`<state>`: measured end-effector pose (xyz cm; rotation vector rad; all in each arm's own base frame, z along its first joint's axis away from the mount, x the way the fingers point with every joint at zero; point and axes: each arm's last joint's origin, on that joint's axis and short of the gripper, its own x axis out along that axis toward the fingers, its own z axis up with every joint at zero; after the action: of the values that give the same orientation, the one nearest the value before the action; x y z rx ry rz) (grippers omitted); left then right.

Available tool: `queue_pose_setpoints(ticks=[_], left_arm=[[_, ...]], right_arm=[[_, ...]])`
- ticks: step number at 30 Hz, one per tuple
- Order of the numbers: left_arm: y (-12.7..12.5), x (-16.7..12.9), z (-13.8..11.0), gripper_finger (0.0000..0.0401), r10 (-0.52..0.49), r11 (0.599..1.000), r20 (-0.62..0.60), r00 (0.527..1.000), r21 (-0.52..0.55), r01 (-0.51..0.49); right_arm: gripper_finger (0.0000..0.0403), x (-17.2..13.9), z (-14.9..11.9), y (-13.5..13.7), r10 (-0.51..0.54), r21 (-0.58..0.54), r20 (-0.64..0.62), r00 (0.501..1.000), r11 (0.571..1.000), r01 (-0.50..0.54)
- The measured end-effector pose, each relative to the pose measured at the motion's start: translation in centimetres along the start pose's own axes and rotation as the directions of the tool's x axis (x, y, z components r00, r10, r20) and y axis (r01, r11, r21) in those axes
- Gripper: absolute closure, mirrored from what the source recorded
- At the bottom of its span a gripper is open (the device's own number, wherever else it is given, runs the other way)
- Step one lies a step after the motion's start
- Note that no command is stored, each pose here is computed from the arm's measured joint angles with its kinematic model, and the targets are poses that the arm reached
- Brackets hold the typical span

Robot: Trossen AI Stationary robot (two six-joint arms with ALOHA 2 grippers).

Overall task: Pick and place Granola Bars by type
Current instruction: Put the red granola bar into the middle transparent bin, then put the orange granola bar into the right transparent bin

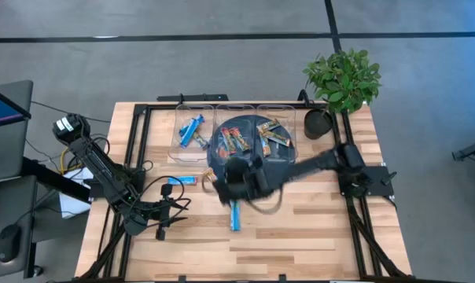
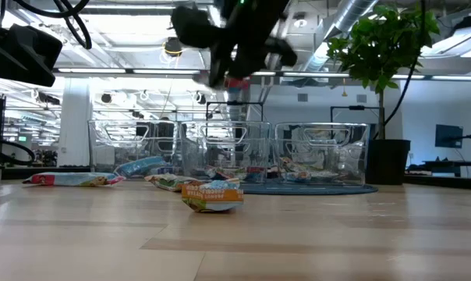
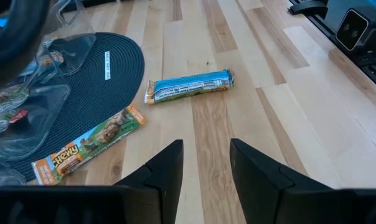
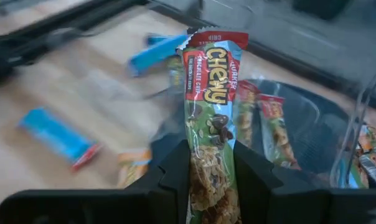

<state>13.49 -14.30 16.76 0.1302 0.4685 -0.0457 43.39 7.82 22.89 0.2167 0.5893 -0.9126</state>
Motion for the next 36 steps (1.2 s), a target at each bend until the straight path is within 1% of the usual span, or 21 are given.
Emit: queue_pose_setpoints(ticks=[4,7,10,16,18,21,29,32,36], left_arm=[[0.0,0.0,0.0,0.0273,0.0,1.0,0.0,1.0,-0.011,0.0],[0.0,0.0,0.0,0.0273,-0.002,1.0,-0.001,1.0,-0.018,0.002],[0.1,0.0,-0.3,0.0273,-0.004,0.999,-0.009,1.0,-0.033,0.003],[0.3,0.1,-1.2,0.0273,0.004,0.998,-0.027,1.0,-0.069,-0.006],[0.4,0.1,-1.2,0.0273,0.004,0.997,-0.028,1.0,-0.081,-0.007],[0.4,0.1,-1.2,0.0273,0.005,0.995,-0.027,1.0,-0.1,-0.008],[0.4,0.1,-1.2,0.0273,0.008,0.992,-0.026,1.0,-0.125,-0.011],[0.4,0.1,-1.2,0.0273,0.009,0.992,-0.025,1.0,-0.128,-0.012],[0.4,0.1,-1.2,0.0273,0.01,0.992,-0.024,1.0,-0.129,-0.013]], right_arm=[[0.0317,4.0,2.3,-2.6,-0.018,0.076,-0.1,0.995,0.997,0.026],[0.0317,6.2,3.6,-4.3,-0.055,0.117,-0.121,0.991,0.991,0.069],[0.0317,7.3,4.3,-5.4,-0.079,0.139,-0.129,0.988,0.986,0.097],[0.0314,8.8,5.0,-6.7,-0.058,0.175,-0.186,0.981,0.98,0.091],[0.0307,9.1,5.2,-7.1,-0.064,0.172,-0.189,0.98,0.98,0.097],[0.0286,9.3,5.4,-7.3,-0.078,0.163,-0.176,0.981,0.981,0.107],[0.0193,9.2,5.4,-7.3,-0.117,0.152,-0.14,0.983,0.979,0.139],[0.0167,8.6,5.2,-6.6,-0.123,0.1,-0.103,0.987,0.986,0.134],[0.0158,7.3,4.8,-4.9,-0.073,0.015,-0.059,0.996,0.997,0.074]])
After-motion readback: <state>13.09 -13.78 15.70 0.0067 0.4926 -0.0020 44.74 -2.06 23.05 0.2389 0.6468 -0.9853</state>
